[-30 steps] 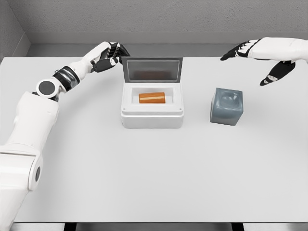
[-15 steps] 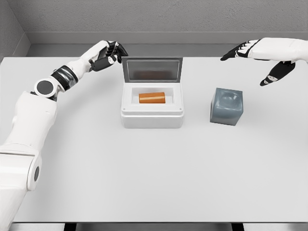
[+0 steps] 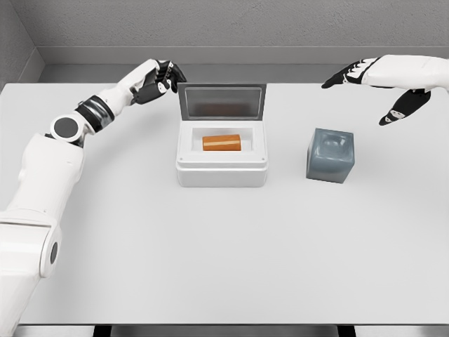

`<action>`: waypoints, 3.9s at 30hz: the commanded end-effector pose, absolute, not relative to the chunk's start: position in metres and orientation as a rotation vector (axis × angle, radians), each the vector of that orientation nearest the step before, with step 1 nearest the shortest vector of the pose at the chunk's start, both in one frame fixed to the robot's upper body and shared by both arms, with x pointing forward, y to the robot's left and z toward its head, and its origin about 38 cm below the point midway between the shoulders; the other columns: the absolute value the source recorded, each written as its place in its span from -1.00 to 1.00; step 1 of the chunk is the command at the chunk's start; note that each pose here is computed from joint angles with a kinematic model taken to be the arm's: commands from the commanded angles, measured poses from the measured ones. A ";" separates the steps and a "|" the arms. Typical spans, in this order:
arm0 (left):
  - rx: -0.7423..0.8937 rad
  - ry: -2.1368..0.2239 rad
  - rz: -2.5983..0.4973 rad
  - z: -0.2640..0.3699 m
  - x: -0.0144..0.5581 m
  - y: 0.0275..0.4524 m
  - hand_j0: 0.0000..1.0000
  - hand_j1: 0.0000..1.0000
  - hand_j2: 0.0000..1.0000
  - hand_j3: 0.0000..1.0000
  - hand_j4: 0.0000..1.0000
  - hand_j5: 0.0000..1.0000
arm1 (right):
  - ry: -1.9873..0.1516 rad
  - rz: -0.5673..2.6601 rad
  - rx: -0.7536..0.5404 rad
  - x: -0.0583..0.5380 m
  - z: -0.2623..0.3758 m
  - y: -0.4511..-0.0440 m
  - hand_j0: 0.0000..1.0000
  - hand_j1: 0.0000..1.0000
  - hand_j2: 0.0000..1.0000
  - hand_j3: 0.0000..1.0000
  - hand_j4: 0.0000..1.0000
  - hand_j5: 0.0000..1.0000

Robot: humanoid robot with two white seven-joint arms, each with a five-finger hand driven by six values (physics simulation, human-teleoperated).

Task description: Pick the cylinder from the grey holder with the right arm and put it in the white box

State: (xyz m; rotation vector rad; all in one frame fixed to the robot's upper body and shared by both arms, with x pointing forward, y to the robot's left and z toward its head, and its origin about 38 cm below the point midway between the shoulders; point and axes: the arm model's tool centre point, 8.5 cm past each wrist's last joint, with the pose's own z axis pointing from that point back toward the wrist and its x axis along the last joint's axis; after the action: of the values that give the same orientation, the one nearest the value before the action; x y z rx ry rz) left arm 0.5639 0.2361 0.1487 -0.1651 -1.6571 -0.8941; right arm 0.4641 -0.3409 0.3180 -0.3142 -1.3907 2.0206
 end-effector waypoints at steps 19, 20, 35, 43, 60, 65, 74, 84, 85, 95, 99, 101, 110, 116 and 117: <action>-0.168 -1.658 -0.846 0.151 0.568 0.239 -0.27 -0.27 -0.27 -0.27 -0.27 -0.27 | -1.387 2.001 -0.329 0.462 0.321 -0.350 1.00 1.00 1.00 1.00 1.00 1.00; -0.169 -1.659 -0.848 0.152 0.568 0.238 -0.27 -0.27 -0.27 -0.27 -0.27 -0.27 | -1.385 2.001 -0.330 0.462 0.321 -0.350 1.00 1.00 1.00 1.00 1.00 1.00; -0.205 -1.643 -0.906 0.147 0.566 0.208 -0.28 -0.28 -0.28 -0.28 -0.28 -0.28 | -1.385 1.999 -0.327 0.462 0.319 -0.350 1.00 1.00 1.00 1.00 1.00 1.00; -0.203 -1.654 -0.920 0.151 0.567 0.207 -0.29 -0.29 -0.29 -0.29 -0.29 -0.29 | -1.386 1.999 -0.326 0.462 0.319 -0.350 1.00 1.00 1.00 1.00 1.00 1.00; -0.197 -1.677 -0.969 0.161 0.567 0.205 -0.32 -0.32 -0.32 -0.32 -0.32 -0.32 | -1.386 1.999 -0.326 0.462 0.319 -0.350 1.00 1.00 1.00 1.00 1.00 1.00; -0.193 -1.674 -0.966 0.159 0.567 0.208 -0.33 -0.33 -0.33 -0.33 -0.33 -0.33 | -1.386 1.999 -0.326 0.462 0.319 -0.350 1.00 1.00 1.00 1.00 1.00 1.00; -0.184 -1.683 -0.971 0.163 0.567 0.210 -0.34 -0.34 -0.34 -0.34 -0.34 -0.34 | -1.387 2.001 -0.325 0.462 0.319 -0.349 1.00 1.00 1.00 1.00 1.00 1.00; -0.182 -1.683 -0.973 0.163 0.568 0.211 -0.36 -0.36 -0.36 -0.36 -0.36 -0.36 | -1.386 2.000 -0.326 0.462 0.319 -0.350 1.00 1.00 1.00 1.00 1.00 1.00; -0.182 -1.683 -0.973 0.163 0.568 0.211 -0.36 -0.36 -0.36 -0.36 -0.36 -0.36 | -1.385 1.999 -0.327 0.462 0.319 -0.350 1.00 1.00 1.00 1.00 1.00 1.00; -0.181 -1.729 -0.991 0.170 0.565 0.205 -0.36 -0.36 -0.36 -0.36 -0.36 -0.36 | -1.386 2.000 -0.326 0.461 0.319 -0.350 1.00 1.00 1.00 1.00 1.00 1.00; -0.179 -1.733 -0.992 0.171 0.565 0.206 -0.36 -0.36 -0.36 -0.36 -0.36 -0.36 | -1.383 1.997 -0.330 0.460 0.320 -0.353 1.00 1.00 1.00 1.00 1.00 1.00; -0.179 -1.734 -0.993 0.172 0.565 0.205 -0.36 -0.36 -0.36 -0.36 -0.36 -0.36 | -1.384 1.999 -0.329 0.460 0.320 -0.352 1.00 1.00 1.00 1.00 1.00 1.00; -0.179 -1.757 -1.004 0.176 0.564 0.202 -0.37 -0.37 -0.37 -0.37 -0.37 -0.37 | -1.383 1.998 -0.327 0.460 0.319 -0.352 1.00 1.00 1.00 1.00 1.00 1.00; -0.177 -1.783 -1.022 0.176 0.558 0.199 -0.37 -0.37 -0.37 -0.37 -0.37 -0.37 | -1.382 1.997 -0.329 0.460 0.319 -0.353 1.00 1.00 1.00 1.00 1.00 1.00; -0.177 -1.783 -1.022 0.176 0.558 0.199 -0.37 -0.37 -0.37 -0.37 -0.37 -0.37 | -1.382 1.997 -0.329 0.460 0.319 -0.353 1.00 1.00 1.00 1.00 1.00 1.00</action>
State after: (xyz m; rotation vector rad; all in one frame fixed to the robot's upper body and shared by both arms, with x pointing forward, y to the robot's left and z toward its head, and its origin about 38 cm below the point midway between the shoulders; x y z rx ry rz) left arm 0.5569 0.1985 0.1690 -0.1672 -1.7523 -1.0499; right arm 0.4598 -0.3525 0.3181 -0.3293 -1.3767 2.0050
